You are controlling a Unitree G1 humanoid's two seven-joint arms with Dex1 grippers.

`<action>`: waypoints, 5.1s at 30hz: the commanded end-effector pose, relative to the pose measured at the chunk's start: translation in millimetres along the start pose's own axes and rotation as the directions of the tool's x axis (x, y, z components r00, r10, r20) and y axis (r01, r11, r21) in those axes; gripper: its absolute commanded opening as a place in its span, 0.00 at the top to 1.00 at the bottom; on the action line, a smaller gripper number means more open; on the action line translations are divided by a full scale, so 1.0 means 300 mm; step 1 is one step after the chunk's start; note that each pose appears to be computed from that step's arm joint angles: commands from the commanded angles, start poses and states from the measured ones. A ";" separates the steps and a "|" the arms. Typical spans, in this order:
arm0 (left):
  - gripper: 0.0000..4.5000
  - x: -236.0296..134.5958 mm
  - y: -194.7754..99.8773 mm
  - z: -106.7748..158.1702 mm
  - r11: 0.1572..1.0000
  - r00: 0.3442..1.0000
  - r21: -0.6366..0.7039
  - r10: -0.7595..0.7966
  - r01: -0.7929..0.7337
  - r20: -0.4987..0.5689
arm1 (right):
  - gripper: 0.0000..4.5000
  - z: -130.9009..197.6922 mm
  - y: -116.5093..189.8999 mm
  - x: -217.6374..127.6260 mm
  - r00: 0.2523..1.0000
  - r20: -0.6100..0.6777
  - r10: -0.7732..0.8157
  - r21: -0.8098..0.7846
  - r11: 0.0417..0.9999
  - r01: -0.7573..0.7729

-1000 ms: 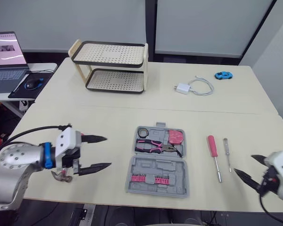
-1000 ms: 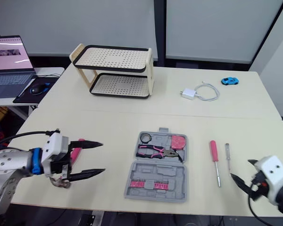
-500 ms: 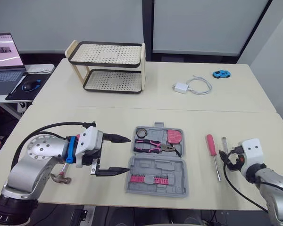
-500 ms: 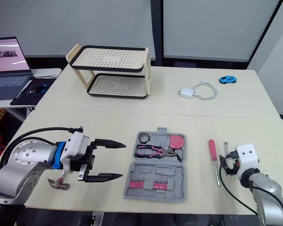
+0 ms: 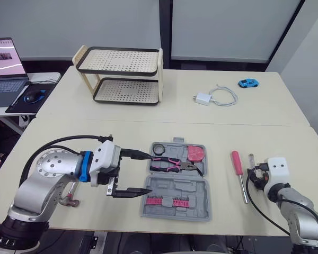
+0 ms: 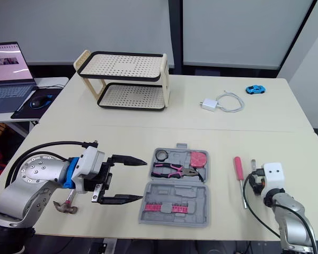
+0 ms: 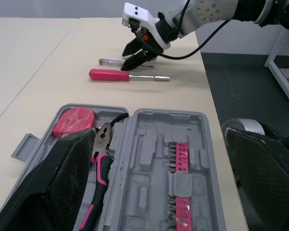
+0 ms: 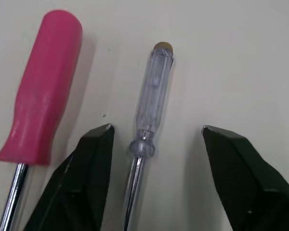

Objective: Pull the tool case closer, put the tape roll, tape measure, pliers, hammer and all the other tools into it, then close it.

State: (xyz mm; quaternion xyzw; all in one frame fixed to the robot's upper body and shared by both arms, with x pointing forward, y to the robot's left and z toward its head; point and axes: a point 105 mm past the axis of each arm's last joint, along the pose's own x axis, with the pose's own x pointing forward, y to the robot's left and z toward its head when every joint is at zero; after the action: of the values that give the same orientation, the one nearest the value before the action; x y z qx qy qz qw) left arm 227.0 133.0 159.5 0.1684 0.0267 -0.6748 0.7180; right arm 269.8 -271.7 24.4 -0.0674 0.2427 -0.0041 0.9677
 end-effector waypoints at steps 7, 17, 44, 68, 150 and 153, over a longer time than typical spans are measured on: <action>0.00 0.014 0.007 0.036 0.999 0.999 0.031 -0.009 0.007 0.048 | 0.64 -0.017 -0.007 -0.004 1.000 -0.011 -0.016 0.032 0.999 0.016; 0.00 -0.023 0.037 0.005 0.998 0.999 0.032 0.046 -0.046 0.010 | 0.94 0.055 -0.035 -0.026 0.998 0.059 -0.033 0.026 0.999 0.032; 0.00 -0.164 -0.039 -0.139 0.999 0.963 0.033 0.025 -0.017 -0.270 | 0.94 0.230 0.691 -0.232 0.557 -0.403 0.726 -0.704 0.143 -0.696; 0.00 -0.161 -0.049 -0.143 1.000 0.961 0.026 0.022 -0.016 -0.274 | 0.94 0.236 0.829 -0.136 0.562 -0.414 0.716 -0.719 0.122 -0.684; 0.00 -0.790 -0.222 -0.399 0.539 0.597 -0.308 0.518 -0.784 -0.613 | 0.88 0.211 0.042 -0.394 0.821 -0.183 0.541 -0.598 0.602 -0.530; 0.00 -0.811 -0.257 -0.424 0.508 0.584 -0.329 0.504 -0.796 -0.636 | 0.74 0.161 0.036 -0.449 0.800 -0.227 0.556 -0.533 0.616 -0.580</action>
State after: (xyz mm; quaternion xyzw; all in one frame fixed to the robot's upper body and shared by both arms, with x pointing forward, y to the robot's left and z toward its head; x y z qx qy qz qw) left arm 153.3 393.9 78.4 0.0728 0.3412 -0.2391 0.9061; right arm 175.6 -254.8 114.9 -0.2661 0.2804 0.3644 0.8472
